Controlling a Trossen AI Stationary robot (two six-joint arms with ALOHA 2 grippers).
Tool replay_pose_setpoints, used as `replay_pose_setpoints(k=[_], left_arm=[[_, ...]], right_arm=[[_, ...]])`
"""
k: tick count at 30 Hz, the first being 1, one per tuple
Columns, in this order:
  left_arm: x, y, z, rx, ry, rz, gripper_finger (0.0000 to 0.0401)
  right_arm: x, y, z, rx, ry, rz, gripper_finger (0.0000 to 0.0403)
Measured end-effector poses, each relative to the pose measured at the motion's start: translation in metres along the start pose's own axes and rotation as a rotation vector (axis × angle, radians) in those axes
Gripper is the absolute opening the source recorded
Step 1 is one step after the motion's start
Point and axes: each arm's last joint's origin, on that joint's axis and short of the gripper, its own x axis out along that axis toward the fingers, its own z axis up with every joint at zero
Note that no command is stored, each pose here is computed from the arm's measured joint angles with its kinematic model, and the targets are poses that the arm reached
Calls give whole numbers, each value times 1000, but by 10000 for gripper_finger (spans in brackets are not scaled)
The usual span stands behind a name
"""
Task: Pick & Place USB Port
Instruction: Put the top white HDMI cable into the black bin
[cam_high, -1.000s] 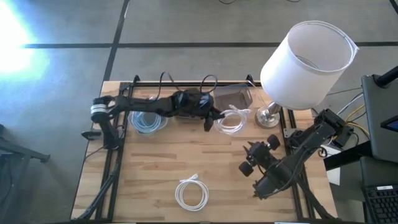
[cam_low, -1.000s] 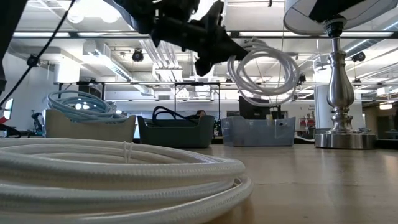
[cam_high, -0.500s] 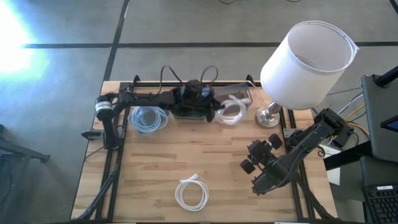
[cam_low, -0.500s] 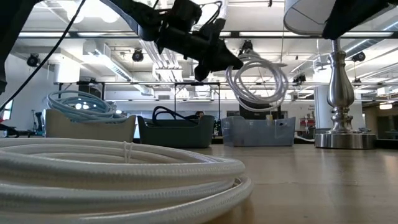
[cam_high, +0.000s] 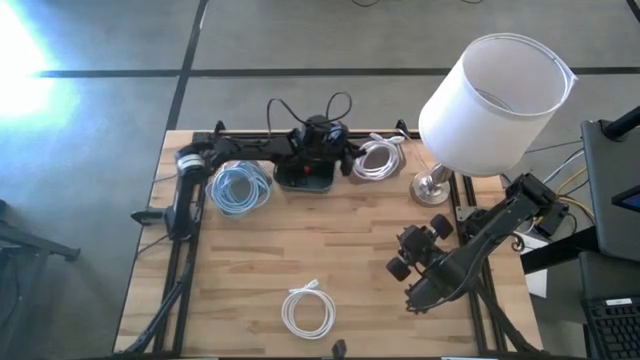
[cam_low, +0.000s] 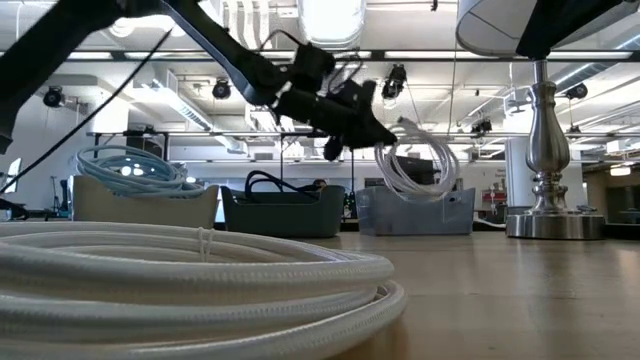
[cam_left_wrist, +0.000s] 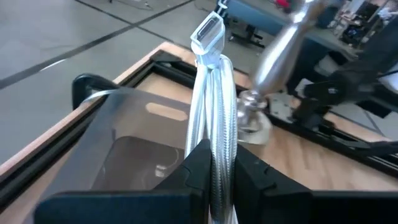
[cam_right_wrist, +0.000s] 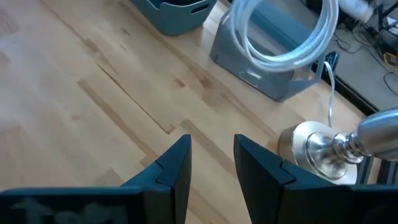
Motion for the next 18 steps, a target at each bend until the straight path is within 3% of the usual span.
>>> replay_pose_setpoints(k=[12,18], left_arm=[[28,28,-7,-41,37,56,52],[17,18,17,-21,-31,15,40]], right_arm=[[-1,-1,1,-54,-2,6,122],[-1,-1,1,-49,-1,10,114]])
